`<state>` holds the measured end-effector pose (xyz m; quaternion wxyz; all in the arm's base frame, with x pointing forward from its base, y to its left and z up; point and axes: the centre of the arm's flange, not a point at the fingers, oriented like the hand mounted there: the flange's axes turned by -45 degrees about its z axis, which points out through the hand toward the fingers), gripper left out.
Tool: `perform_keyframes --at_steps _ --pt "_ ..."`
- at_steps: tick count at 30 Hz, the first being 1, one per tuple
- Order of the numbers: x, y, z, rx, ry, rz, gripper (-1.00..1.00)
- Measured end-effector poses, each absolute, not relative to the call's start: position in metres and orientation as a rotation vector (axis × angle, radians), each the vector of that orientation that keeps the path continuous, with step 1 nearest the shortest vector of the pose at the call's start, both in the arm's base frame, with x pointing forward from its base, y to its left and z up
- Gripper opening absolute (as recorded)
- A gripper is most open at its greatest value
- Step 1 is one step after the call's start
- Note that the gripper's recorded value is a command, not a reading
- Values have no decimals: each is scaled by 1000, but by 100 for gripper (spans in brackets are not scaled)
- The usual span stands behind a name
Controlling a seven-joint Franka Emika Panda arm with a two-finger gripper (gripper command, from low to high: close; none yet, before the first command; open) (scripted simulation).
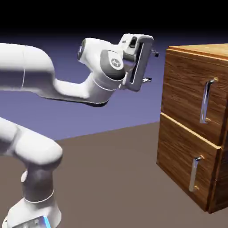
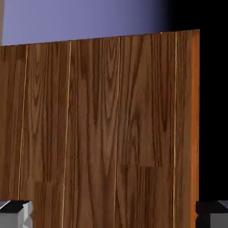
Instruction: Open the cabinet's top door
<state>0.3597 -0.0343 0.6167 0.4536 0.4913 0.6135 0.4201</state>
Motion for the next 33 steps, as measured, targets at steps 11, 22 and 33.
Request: perform_keyframes --at_steps 11,22,33 --pt "370 -85 604 736 1576 742 100" --pt "402 -138 554 326 1583 392 100" --pt "445 -176 475 -43 1570 43 100"
